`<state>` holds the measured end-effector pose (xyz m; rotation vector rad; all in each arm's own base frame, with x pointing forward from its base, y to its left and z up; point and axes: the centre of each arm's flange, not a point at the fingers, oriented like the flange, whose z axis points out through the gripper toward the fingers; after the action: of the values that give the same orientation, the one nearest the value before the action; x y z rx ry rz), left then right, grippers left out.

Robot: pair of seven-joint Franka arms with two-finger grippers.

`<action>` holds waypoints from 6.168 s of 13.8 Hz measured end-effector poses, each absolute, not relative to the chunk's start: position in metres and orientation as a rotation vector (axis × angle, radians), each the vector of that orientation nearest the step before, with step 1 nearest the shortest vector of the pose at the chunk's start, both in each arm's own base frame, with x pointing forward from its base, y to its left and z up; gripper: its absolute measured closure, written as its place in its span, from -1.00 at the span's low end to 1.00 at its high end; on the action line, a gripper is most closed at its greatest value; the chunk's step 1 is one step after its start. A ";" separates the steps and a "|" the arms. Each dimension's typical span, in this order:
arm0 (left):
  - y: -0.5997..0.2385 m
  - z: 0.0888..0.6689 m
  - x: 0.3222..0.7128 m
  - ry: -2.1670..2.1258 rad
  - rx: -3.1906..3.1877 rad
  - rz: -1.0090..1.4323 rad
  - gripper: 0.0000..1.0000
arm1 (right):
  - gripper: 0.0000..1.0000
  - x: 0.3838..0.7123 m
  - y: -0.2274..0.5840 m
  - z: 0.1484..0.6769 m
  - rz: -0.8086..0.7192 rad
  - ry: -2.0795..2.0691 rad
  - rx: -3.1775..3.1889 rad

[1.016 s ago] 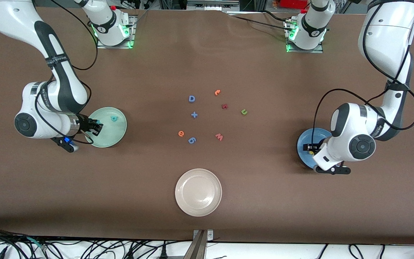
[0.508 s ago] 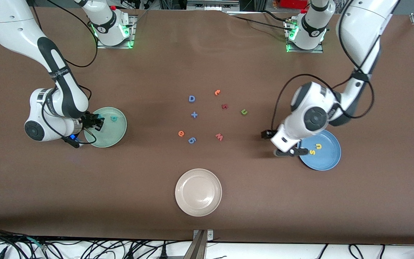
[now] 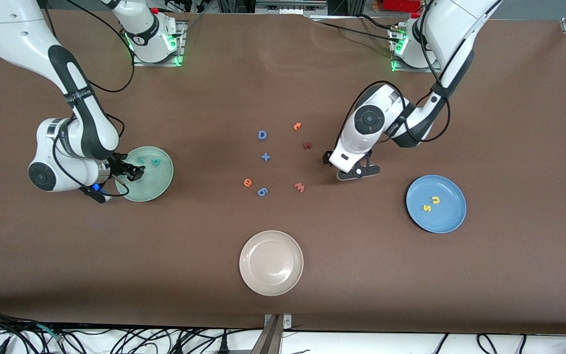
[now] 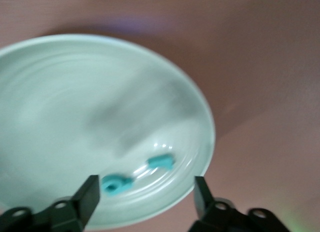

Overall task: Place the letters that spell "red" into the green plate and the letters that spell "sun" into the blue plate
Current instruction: 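Reach the left gripper to green u while the right gripper reaches orange e, then grasp green u with the left gripper while the right gripper grasps orange e, then release green u with the left gripper while the right gripper carries orange e, then return the left arm to rest while the right gripper releases e on mint plate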

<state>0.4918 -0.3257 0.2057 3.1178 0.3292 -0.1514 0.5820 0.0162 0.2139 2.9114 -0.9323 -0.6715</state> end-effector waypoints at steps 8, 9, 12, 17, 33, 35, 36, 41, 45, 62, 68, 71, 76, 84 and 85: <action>-0.326 0.181 0.463 0.399 3.097 -0.165 -0.89 | -0.90 0.599 0.190 0.285 -0.421 -1.287 2.911; -0.327 0.180 0.463 0.410 3.089 -0.157 -0.89 | -0.90 0.598 0.211 0.281 -0.380 -1.328 2.920; -0.332 0.177 0.458 0.420 3.080 -0.153 -0.73 | -0.90 0.587 0.277 0.265 -0.287 -1.422 2.955; -0.335 0.177 0.456 0.446 3.068 -0.145 -0.42 | -0.90 0.567 0.342 0.238 -0.135 -1.312 3.080; -0.345 0.173 0.450 0.506 3.034 -0.127 0.44 | -0.85 0.545 0.370 0.170 0.061 -1.009 3.113; -0.343 0.174 0.454 0.489 3.054 -0.137 0.44 | -0.84 0.545 0.372 0.170 0.074 -1.012 3.124; -0.337 0.177 0.463 0.465 3.082 -0.152 0.44 | -0.84 0.545 0.373 0.171 0.077 -1.013 3.127; -0.247 0.251 0.577 0.303 3.186 -0.234 0.44 | -0.62 0.545 0.374 0.171 0.080 -1.016 3.129; -0.125 0.281 0.635 0.170 3.175 -0.263 0.44 | -0.12 0.545 0.374 0.170 0.079 -1.019 3.127; 0.020 0.320 0.668 0.063 3.276 -0.390 -1.00 | 0.39 0.599 0.325 0.219 0.016 -1.121 2.980; 0.124 0.420 0.623 -0.104 3.124 -0.412 -1.00 | 0.39 0.633 0.217 0.294 -0.329 -0.898 2.994; 0.102 0.512 0.592 -0.116 3.142 -0.327 -1.00 | 0.39 0.637 0.129 0.294 -0.488 -0.765 2.951; 0.020 0.563 0.578 -0.091 3.181 -0.248 -1.00 | 0.39 0.615 0.046 0.234 -0.563 -0.655 2.944; 0.005 0.572 0.583 -0.108 3.163 -0.174 -1.00 | 0.39 0.583 0.048 0.176 -0.517 -0.685 2.981; 0.005 0.573 0.583 -0.101 3.147 -0.172 -1.00 | 0.38 0.583 0.047 0.177 -0.518 -0.689 2.981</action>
<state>0.5825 0.0046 0.5727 3.1469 -0.1010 -0.1716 0.5827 0.0470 0.1767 2.9813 -0.6894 -0.5177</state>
